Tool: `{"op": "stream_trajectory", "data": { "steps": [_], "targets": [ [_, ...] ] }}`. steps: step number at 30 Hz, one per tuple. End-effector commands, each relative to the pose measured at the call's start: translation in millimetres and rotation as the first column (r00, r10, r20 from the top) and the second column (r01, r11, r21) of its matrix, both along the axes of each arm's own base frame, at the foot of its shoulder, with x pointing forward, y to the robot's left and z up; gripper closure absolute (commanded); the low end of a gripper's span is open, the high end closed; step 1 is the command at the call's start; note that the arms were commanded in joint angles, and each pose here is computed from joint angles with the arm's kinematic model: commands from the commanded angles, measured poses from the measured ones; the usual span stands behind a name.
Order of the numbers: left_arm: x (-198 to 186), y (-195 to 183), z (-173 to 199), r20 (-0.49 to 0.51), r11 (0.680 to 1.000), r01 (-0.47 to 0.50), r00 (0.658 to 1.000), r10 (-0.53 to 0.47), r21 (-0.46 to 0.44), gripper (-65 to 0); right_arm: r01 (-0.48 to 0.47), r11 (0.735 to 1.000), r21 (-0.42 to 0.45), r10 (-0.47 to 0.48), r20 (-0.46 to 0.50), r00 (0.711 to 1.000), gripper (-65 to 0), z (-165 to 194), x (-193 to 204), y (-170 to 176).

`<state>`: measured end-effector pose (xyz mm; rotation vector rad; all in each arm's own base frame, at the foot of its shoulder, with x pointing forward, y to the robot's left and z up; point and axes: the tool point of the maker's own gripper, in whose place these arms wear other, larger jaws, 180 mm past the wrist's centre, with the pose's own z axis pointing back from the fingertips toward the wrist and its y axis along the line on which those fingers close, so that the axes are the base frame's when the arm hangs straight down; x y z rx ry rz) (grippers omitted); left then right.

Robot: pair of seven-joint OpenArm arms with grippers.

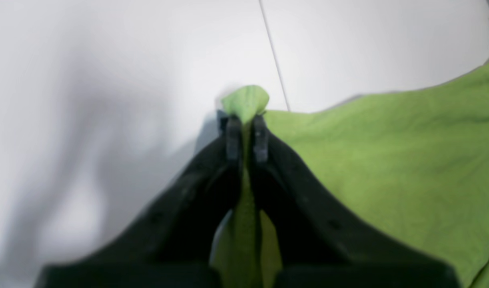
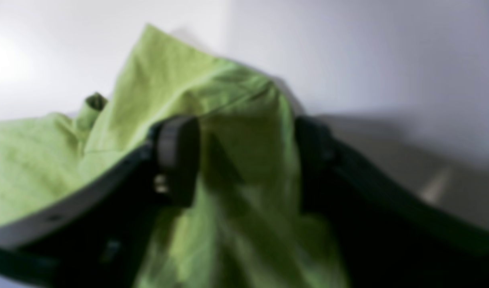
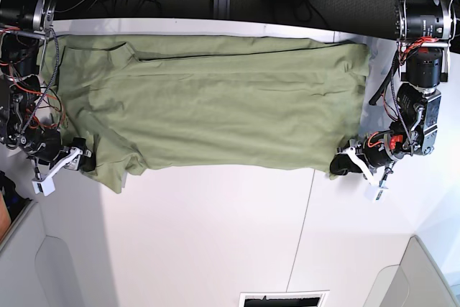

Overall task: Layout the t-shirt on the table in an organized manner, then fold the t-shirt properly
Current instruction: 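Fold the hem edge over onto the collar side with both grippers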

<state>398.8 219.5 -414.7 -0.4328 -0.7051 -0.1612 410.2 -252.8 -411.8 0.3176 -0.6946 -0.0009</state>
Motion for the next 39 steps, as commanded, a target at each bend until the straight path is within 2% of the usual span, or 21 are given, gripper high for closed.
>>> {"op": "stream_trajectory", "data": {
  "steps": [1, 5, 11, 16, 20, 25, 31, 35, 39],
  "targets": [
    [7.6, 6.9, 11.5, 0.021, 1.0, 0.007, 1.0, -0.008, 0.022, 0.0, -0.015, 1.0, -0.017, 0.015, 0.012, 1.0, -24.1, 10.1, 5.6, -4.7],
    [7.7, 5.8, 17.9, 0.018, 1.0, 0.013, 1.0, -0.013, 0.004, 0.0, -0.021, 0.999, -0.027, 0.022, 0.035, 0.999, 0.0, 17.9, 9.9, -4.6],
    [4.4, 7.7, 49.3, 0.005, 0.997, 0.051, 0.999, -0.051, -0.057, 0.0, -0.067, 0.995, -0.068, 0.07, 0.043, 0.997, 0.0, 35.5, 12.9, -0.4],
    [-17.4, 7.4, 75.8, -0.056, 0.985, 0.162, 0.985, -0.165, -0.06, 0.0, -0.113, 0.989, -0.095, 0.119, 0.067, 0.991, 0.0, 56.8, 6.3, -4.5],
    [-46.7, 7.4, 90.1, -0.099, 0.965, 0.248, 0.962, -0.256, -0.081, 0.0, -0.156, 0.98, -0.123, 0.165, 0.069, 0.984, 0.0, 67.9, -15.8, -10.8],
    [-85.2, -2.6, 103.3, -0.137, 0.923, 0.346, 0.919, -0.369, -0.166, 0.0, -0.191, 0.964, -0.184, 0.201, 0.04, 0.979, 0.0, 68.9, -51.4, -24.7],
    [-122.6, 1.0, 93.5, -0.2, 0.907, 0.405, 0.885, -0.42, -0.113, 0.0, -0.166, 0.966, -0.199, 0.177, 0.04, 0.983, 0.0, 75.0, -91.2, -44.4],
    [-147.8, -3.8, 80.9, -0.246, 0.895, 0.428, 0.861, -0.446, -0.123, 0.0, -0.162, 0.968, -0.193, 0.172, 0.032, 0.985, 0.0, 75.1, -113.6, -48.5],
    [-166.1, -4.2, 68.1, -0.291, 0.895, 0.422, 0.846, -0.447, -0.145, 0.0, -0.166, 0.967, -0.192, 0.165, -0.019, 0.986, 0.0, 62.7, -133.8, -51.5]
  ]
}}
